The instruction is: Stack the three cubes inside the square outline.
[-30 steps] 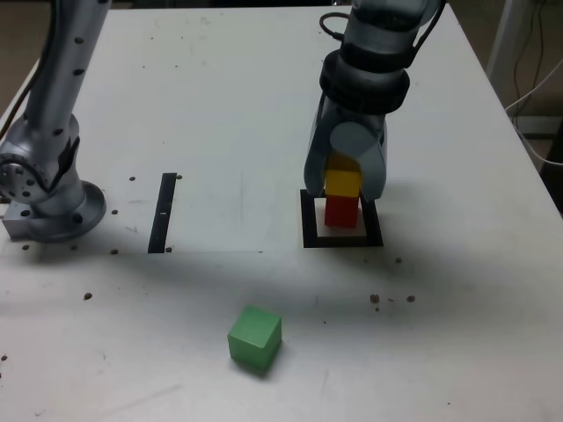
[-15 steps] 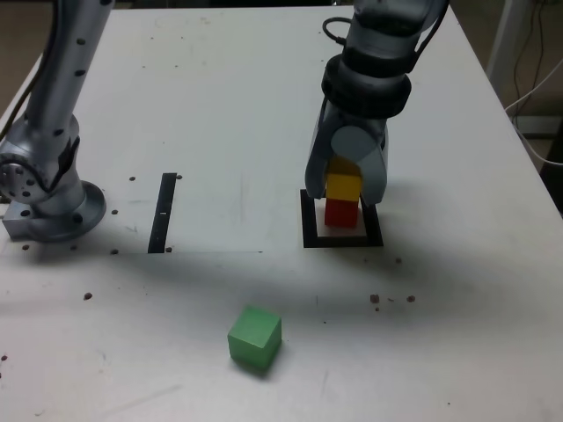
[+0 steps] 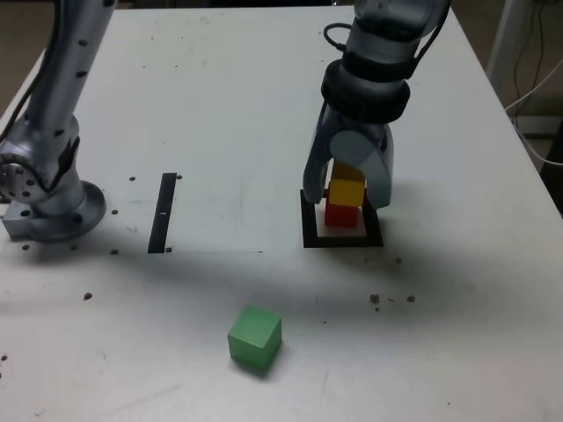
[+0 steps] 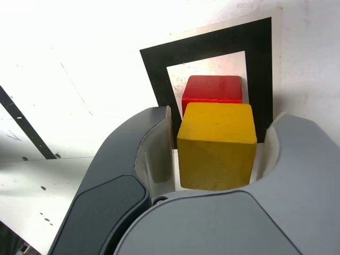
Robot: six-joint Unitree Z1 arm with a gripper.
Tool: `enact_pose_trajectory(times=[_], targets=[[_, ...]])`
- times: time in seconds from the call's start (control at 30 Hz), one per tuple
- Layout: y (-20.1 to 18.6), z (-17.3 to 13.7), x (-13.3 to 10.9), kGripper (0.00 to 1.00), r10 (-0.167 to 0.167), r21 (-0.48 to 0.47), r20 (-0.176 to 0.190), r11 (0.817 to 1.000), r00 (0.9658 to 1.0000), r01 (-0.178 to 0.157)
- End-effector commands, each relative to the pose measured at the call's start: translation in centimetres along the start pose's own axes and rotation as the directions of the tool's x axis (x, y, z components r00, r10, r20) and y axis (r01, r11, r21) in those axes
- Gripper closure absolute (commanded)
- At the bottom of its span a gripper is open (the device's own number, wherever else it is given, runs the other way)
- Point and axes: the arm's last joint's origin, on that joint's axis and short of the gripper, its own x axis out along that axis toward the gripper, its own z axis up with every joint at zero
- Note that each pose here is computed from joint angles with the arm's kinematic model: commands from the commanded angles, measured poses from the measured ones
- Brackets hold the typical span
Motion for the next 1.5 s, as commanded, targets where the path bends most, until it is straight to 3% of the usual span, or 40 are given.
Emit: enact_pose_trajectory(times=[0.0, 0.3, 0.53, 0.87, 1.13, 1.37, 1.47], targets=[[-0.1, -0.1, -0.3, 0.01, 0.008, 0.004, 0.003, 1.000, 1.0000, -0.008], [-0.2, -3.0, -3.0, 0.01, 0.060, -0.006, 0.012, 0.998, 0.9981, -0.060], [-2.5, -6.7, -5.3, 0.01, 0.103, 0.033, 0.037, 0.994, 0.9939, -0.105], [-9.5, -10.0, -5.5, 0.01, 0.140, 0.127, 0.038, 0.981, 0.9894, -0.144], [-14.5, -10.1, -4.2, 0.01, 0.181, 0.155, 0.025, 0.971, 0.9832, -0.182], [-16.3, -9.8, -3.2, 0.01, 0.170, 0.173, -0.006, 0.971, 0.9855, -0.166], [-17.2, -9.4, -2.8, 0.01, 0.162, 0.184, -0.001, 0.970, 0.9867, -0.159]])
